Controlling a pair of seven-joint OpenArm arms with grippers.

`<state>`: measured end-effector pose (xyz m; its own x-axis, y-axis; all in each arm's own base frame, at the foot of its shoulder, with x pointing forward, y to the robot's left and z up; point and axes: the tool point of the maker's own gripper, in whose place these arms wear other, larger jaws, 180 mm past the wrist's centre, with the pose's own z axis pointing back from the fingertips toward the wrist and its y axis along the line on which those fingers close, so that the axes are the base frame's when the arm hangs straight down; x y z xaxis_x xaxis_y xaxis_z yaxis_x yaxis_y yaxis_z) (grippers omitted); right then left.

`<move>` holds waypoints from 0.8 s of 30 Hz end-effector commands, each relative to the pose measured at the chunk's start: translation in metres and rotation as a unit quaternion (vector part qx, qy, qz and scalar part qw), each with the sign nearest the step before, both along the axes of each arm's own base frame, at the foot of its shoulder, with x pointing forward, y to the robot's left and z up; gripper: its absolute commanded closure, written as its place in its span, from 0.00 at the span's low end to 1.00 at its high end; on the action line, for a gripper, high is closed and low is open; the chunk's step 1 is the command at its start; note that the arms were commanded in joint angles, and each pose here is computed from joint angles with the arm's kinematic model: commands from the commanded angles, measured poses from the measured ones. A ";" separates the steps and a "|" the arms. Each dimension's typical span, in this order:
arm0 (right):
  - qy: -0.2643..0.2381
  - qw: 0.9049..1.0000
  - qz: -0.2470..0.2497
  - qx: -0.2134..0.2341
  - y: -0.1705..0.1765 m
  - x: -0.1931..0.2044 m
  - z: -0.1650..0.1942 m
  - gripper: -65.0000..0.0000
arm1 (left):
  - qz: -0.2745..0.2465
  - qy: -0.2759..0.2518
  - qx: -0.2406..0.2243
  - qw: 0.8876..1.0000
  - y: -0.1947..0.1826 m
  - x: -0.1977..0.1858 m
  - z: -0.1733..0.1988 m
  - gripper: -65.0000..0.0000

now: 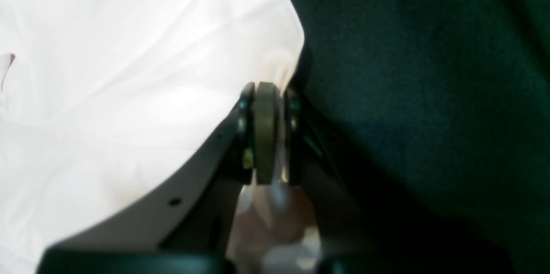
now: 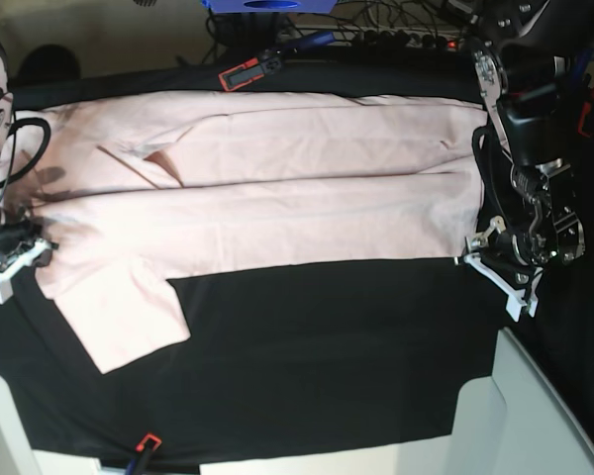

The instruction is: Fold the T-shirt properly

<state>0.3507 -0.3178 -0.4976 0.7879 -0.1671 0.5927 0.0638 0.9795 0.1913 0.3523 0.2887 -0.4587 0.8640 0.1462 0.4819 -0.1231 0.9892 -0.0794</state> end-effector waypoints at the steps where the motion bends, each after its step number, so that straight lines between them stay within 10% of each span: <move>1: -0.022 1.000 -0.005 -0.009 -0.012 0.013 0.016 1.00 | 0.002 -0.026 0.007 1.000 0.008 0.015 0.014 0.50; 18: -0.022 1.000 -0.004 -0.011 -0.013 0.013 0.016 1.00 | 0.007 -0.020 -0.021 1.000 -0.010 0.008 -0.013 0.52; 24: -0.022 1.000 -0.004 -0.011 -0.013 0.013 0.016 1.00 | 0.006 -0.020 -0.026 0.999 -0.016 0.009 -0.015 0.99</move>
